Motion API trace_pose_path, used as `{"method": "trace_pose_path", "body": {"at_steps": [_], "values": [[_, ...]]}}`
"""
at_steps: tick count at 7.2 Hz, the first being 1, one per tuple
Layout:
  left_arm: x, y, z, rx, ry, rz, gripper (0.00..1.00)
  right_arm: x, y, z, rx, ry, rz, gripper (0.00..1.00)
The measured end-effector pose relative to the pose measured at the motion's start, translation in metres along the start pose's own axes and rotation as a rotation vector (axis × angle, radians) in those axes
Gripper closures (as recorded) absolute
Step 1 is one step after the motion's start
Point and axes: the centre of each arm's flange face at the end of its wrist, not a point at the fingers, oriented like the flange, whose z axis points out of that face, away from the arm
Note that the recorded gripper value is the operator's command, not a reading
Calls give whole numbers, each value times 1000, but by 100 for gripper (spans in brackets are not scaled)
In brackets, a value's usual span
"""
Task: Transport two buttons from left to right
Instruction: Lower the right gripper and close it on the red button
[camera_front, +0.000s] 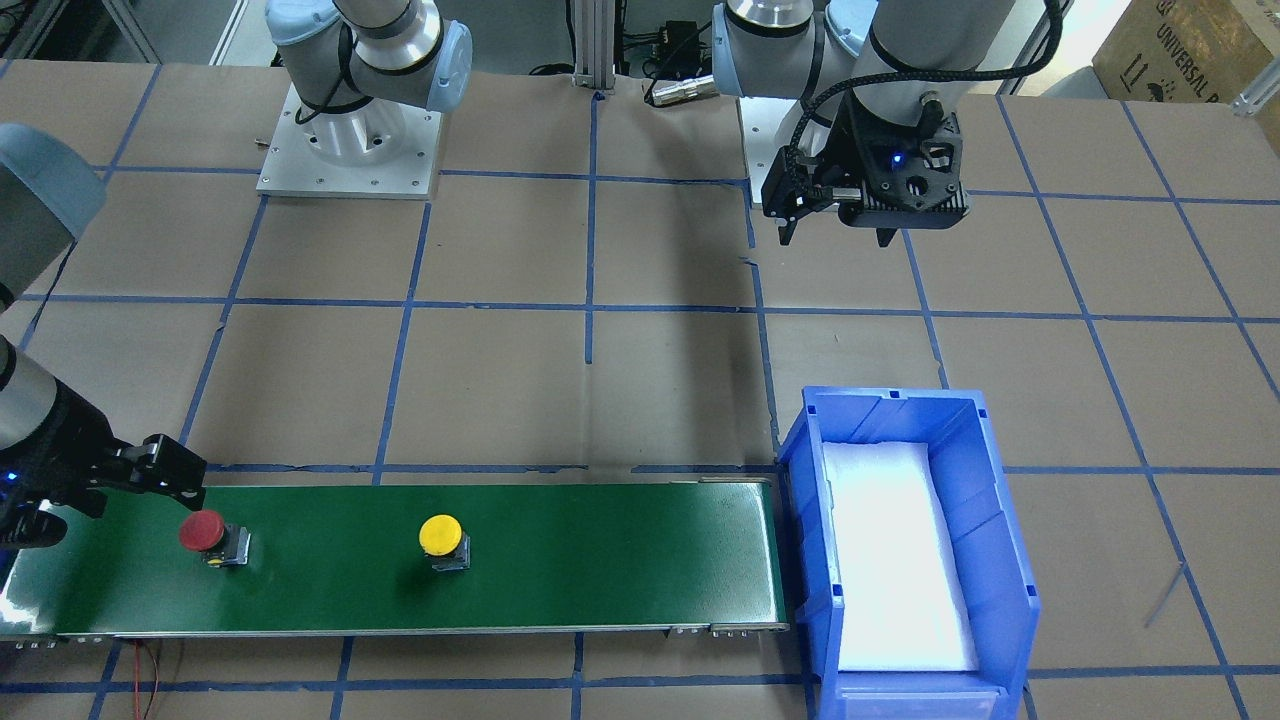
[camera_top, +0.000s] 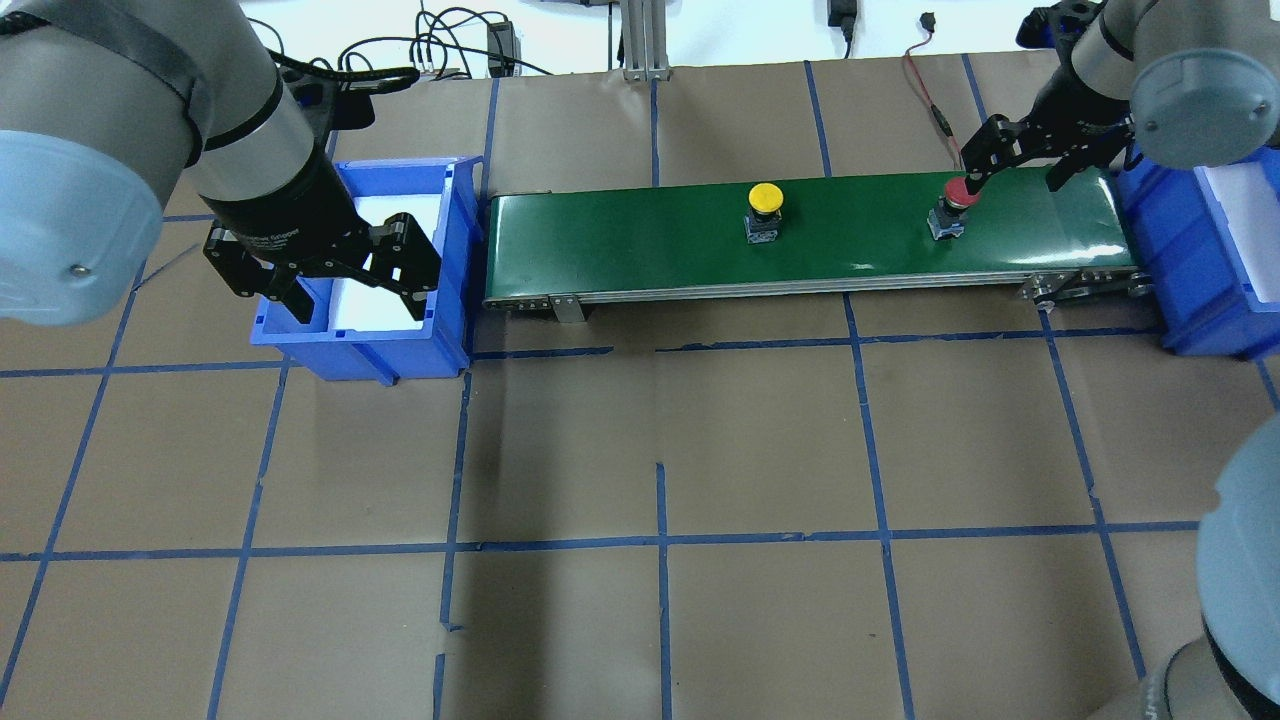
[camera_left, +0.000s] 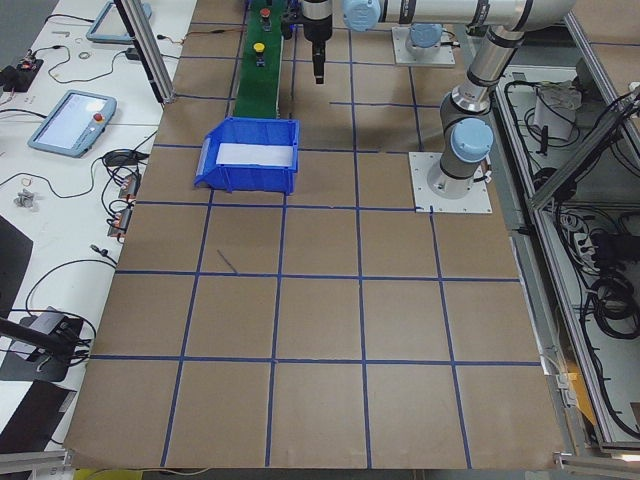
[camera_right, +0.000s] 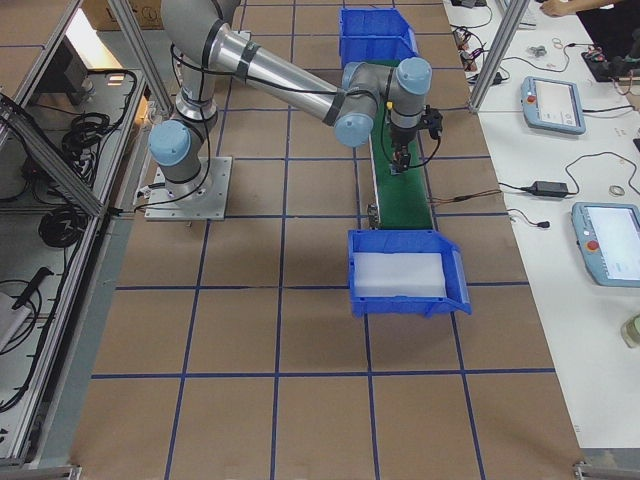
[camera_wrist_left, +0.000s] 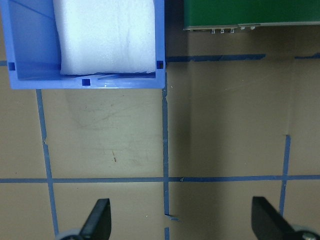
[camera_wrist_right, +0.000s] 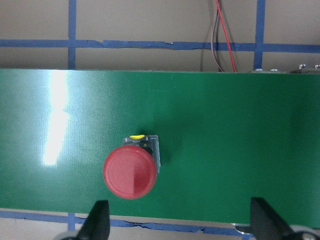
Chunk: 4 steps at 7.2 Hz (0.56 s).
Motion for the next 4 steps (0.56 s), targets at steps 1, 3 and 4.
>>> {"method": "trace_pose_path", "body": {"at_steps": [1,3,4], "values": [[0,0,0,0,0,0,0,0,-1,3,4,-3,0,1],[0,1,3,-5,0,0,0,0,-2,16,6,-17,-1,3],[0,1,4,-8,0,0,0,1,-3,21,5,-21,-1,3]]}}
